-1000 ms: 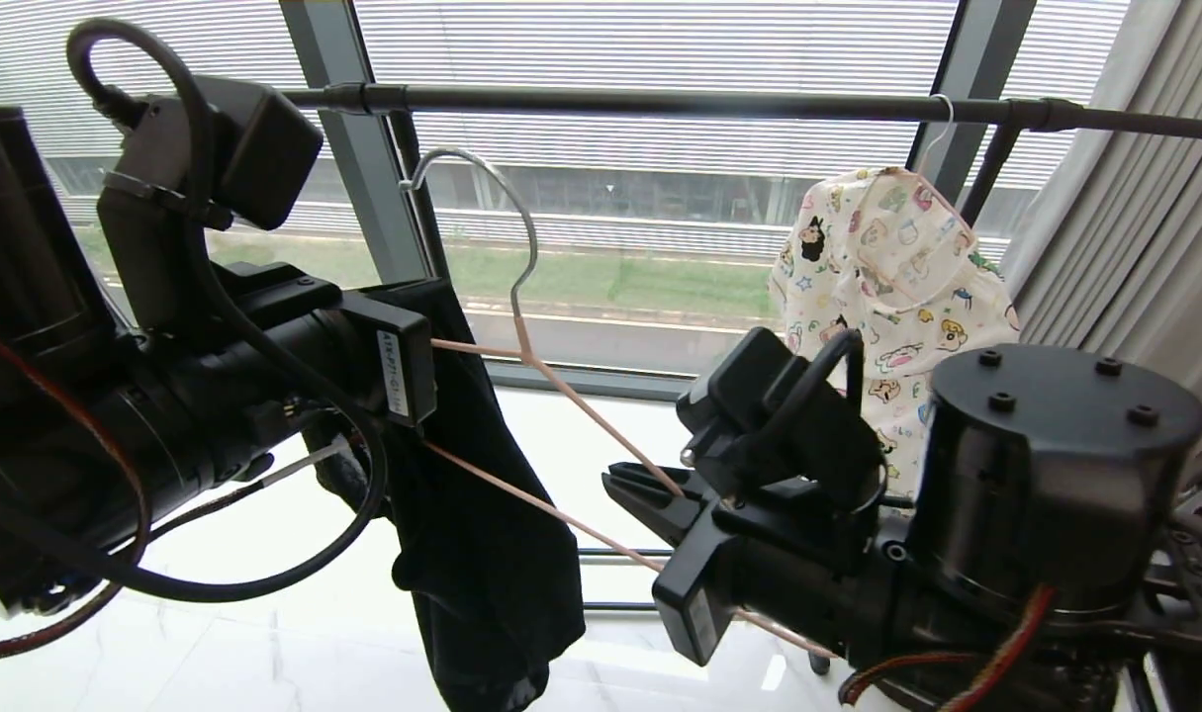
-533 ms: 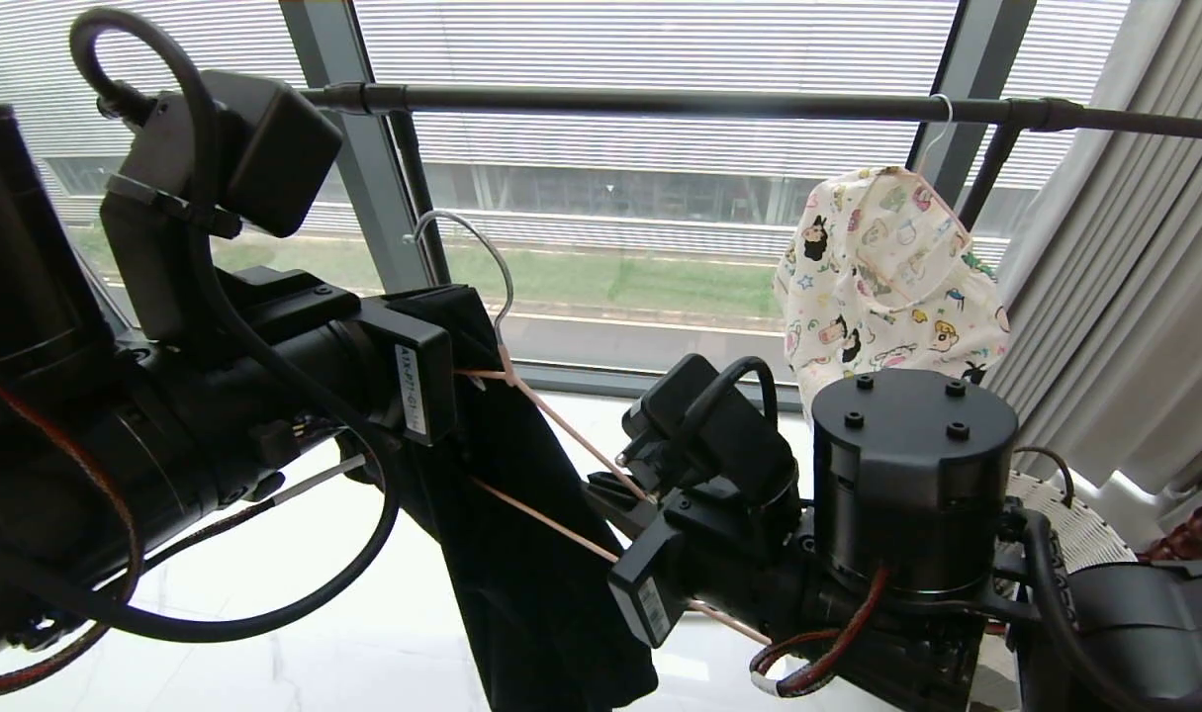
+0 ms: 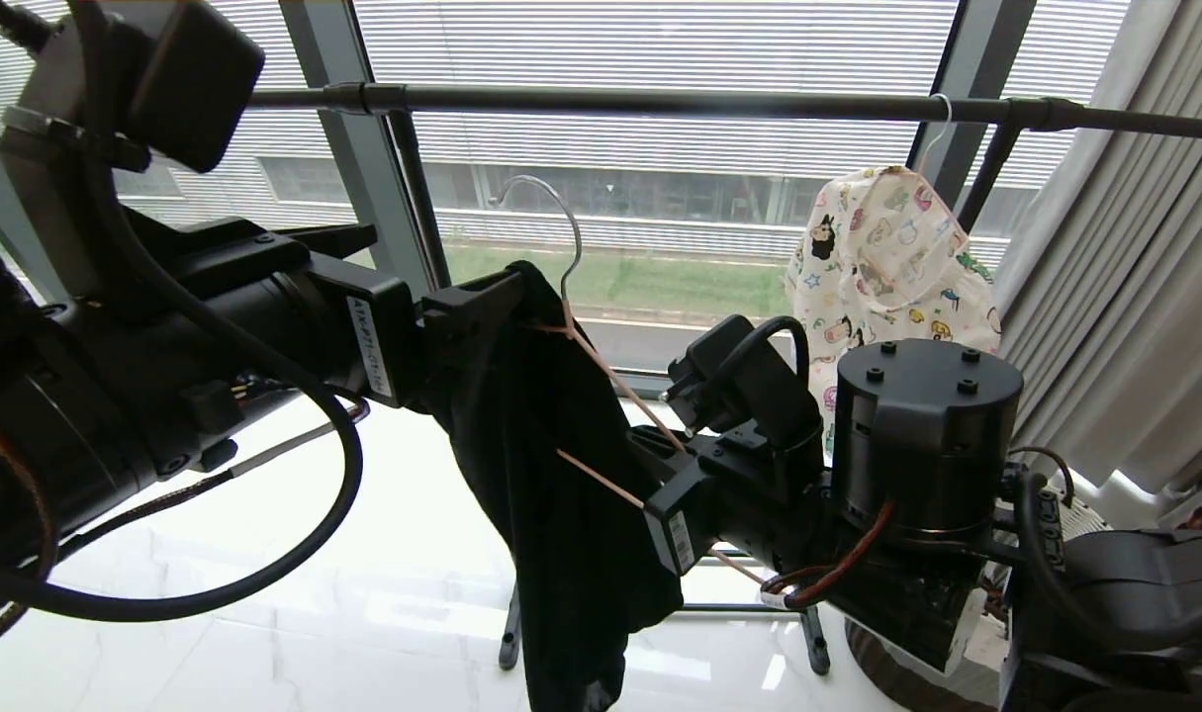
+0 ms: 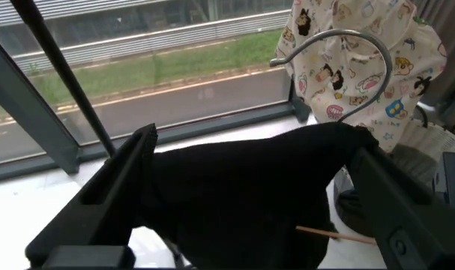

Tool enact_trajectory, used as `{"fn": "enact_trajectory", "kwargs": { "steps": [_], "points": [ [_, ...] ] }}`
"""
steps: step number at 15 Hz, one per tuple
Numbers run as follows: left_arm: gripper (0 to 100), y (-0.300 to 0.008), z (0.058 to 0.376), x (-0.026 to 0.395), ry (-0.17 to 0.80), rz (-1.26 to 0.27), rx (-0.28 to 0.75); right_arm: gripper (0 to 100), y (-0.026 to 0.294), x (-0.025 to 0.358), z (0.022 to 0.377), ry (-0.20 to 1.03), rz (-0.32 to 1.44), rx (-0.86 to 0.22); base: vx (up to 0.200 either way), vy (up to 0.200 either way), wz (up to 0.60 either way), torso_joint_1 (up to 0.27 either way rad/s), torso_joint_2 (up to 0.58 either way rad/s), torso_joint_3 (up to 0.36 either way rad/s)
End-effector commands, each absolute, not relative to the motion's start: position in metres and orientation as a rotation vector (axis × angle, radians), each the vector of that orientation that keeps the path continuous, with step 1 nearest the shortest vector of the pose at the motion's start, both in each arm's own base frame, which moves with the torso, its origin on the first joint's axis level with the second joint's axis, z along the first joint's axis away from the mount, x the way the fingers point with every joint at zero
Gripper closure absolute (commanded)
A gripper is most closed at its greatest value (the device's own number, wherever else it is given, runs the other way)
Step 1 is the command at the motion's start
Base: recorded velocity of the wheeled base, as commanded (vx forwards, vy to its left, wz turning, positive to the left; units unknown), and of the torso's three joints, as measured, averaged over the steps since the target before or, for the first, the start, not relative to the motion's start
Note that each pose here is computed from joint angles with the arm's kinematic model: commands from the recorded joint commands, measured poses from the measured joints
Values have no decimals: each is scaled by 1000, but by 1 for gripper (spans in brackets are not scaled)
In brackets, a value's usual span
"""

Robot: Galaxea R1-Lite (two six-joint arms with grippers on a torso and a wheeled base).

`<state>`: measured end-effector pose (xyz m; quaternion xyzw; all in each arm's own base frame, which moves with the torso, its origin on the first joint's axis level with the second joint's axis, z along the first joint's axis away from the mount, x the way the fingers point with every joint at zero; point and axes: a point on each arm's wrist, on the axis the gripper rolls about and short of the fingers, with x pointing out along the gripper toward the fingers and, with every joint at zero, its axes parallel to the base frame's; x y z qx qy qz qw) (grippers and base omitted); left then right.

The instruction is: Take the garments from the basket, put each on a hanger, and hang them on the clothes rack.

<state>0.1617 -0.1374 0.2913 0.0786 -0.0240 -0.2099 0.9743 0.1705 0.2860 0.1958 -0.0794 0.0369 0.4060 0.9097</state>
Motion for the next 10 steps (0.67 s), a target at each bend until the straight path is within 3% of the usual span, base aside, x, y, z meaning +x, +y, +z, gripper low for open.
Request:
{"fn": "enact_trajectory", "kwargs": {
  "steps": [1,8,10],
  "points": [
    [0,-136,298,160,-71,-424,148,100,285,171,196,76,835,-164,0,0,0,0,0,0],
    [0,-129,297,160,-72,-400,174,100,275,176,205,39,806,-179,0,0,0,0,0,0],
    [0,-120,271,147,-45,-487,304,100,256,176,203,25,793,-257,0,0,0,0,0,0]
  ]
}}
